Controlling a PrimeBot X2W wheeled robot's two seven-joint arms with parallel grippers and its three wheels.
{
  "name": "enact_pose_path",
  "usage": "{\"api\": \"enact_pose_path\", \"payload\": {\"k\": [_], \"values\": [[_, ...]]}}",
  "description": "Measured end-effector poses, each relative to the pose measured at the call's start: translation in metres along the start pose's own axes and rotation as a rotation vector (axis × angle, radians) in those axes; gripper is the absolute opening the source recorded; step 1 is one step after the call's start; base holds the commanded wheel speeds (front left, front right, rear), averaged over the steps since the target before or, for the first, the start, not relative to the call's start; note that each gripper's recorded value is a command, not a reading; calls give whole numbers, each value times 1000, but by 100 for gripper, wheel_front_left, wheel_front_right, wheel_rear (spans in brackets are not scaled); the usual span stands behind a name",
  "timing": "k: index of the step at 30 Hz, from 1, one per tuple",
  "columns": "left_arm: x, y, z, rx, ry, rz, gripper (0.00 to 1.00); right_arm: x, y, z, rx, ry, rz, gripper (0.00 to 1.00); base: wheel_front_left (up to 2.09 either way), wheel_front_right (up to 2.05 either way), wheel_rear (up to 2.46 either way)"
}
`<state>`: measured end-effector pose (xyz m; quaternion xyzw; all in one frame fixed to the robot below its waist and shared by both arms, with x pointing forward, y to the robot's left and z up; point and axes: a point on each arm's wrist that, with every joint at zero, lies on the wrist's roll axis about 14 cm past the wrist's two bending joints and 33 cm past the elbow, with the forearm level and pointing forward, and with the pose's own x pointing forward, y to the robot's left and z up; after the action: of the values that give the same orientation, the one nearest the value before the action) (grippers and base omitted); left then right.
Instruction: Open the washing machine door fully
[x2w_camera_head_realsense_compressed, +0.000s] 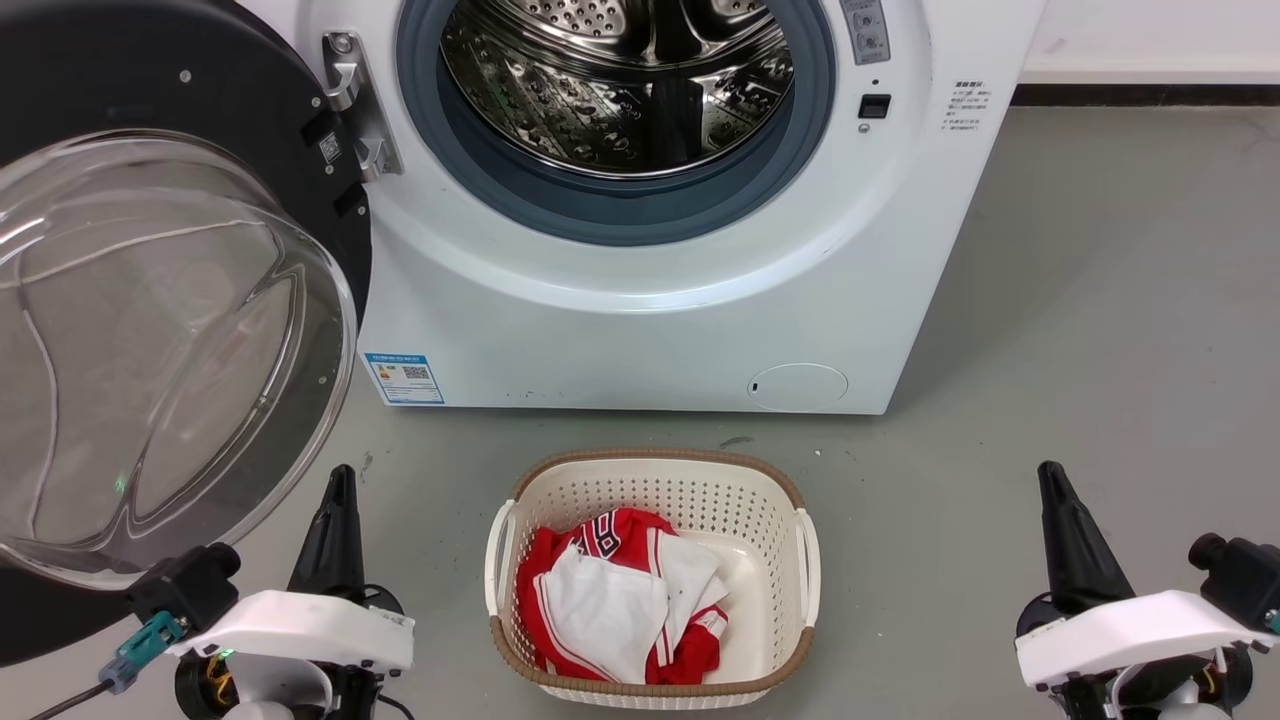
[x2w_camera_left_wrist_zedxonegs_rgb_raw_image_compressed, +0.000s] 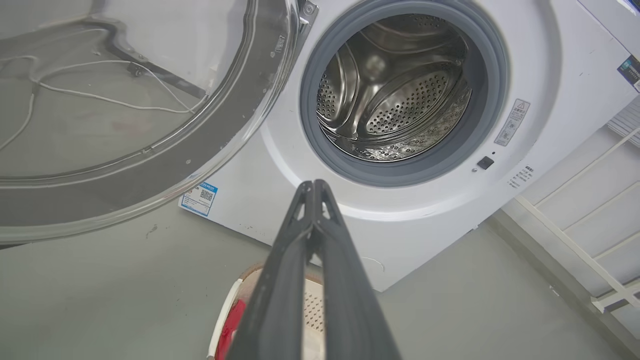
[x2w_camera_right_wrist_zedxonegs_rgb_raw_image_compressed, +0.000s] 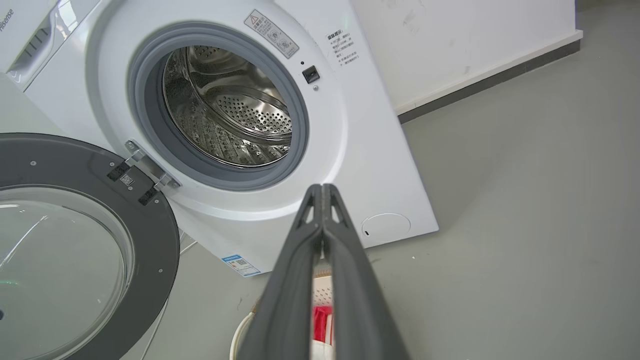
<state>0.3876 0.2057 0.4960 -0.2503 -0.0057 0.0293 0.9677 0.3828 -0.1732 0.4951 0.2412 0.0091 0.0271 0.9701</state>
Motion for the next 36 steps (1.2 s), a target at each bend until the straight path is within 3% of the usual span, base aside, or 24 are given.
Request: {"api": "enact_pose_path", "payload": {"k": [36], "values": [[-1, 4, -6, -489, 49, 40, 0, 3, -13, 5, 496, -3, -53, 0, 0, 0, 0]]}}
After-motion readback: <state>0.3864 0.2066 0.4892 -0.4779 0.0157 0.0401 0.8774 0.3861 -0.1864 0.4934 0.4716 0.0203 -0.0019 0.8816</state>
